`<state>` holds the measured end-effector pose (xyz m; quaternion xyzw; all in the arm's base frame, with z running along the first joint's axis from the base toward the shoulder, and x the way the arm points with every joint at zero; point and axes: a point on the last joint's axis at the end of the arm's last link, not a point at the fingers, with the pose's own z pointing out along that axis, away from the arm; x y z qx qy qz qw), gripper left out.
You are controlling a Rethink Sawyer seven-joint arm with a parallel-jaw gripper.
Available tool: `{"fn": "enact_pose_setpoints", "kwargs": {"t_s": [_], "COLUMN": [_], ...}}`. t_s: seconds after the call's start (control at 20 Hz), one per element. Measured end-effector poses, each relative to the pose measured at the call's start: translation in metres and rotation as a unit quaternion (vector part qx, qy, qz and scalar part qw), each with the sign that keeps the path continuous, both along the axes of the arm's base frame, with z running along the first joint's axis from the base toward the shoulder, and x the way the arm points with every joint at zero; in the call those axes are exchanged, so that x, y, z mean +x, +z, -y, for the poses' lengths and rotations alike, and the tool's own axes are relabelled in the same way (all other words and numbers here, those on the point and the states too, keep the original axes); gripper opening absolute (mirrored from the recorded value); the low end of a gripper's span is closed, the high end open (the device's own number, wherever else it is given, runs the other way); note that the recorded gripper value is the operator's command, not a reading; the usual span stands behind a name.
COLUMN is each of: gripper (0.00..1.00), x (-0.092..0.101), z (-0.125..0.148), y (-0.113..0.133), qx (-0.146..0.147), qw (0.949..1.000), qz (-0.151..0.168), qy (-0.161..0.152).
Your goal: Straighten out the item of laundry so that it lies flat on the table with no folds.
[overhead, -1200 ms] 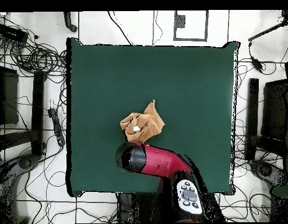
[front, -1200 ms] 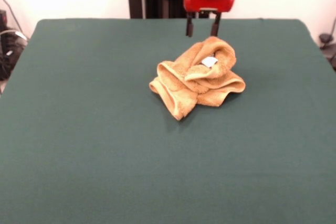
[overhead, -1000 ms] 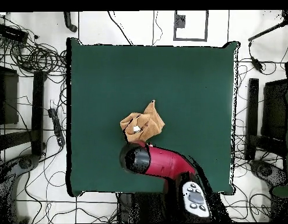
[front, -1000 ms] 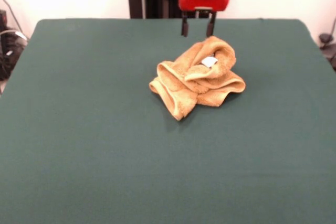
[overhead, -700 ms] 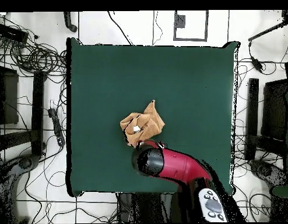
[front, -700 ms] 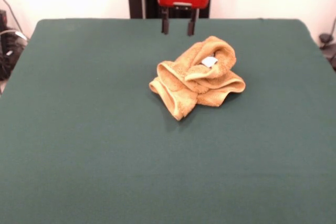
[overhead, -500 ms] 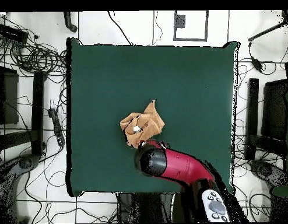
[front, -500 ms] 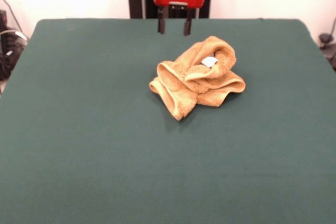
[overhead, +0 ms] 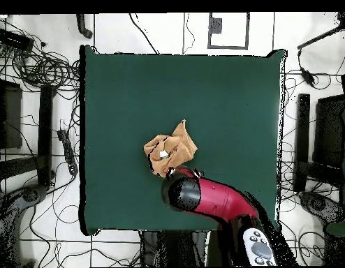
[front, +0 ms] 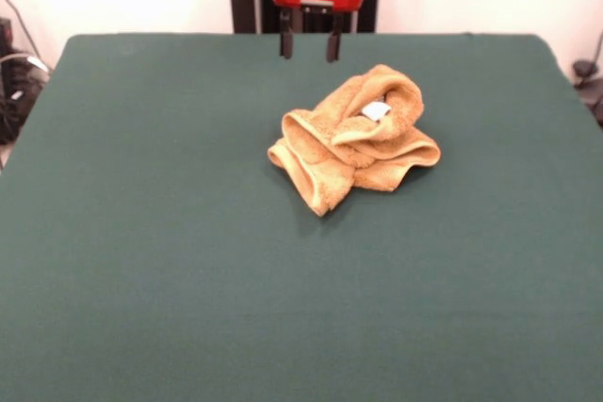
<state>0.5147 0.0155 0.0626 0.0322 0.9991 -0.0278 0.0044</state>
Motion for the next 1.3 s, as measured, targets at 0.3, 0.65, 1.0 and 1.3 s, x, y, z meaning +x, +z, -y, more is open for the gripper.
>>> {"fn": "enact_pose_setpoints", "kwargs": {"t_s": [0.3, 0.65, 1.0, 1.3], "gripper": [1.0, 1.0, 1.0, 1.0], "x": [0.003, 0.014, 0.033, 0.051], "z": [0.0, 0.003, 0.008, 0.011], "y": [0.0, 0.002, 0.005, 0.009], "qx": [0.0, -0.003, -0.008, -0.012], "qw": [1.0, 0.9999, 0.9995, 0.999], "qz": [0.002, 0.012, 0.03, 0.042], "qy": [0.0, 0.001, 0.003, 0.004]}}
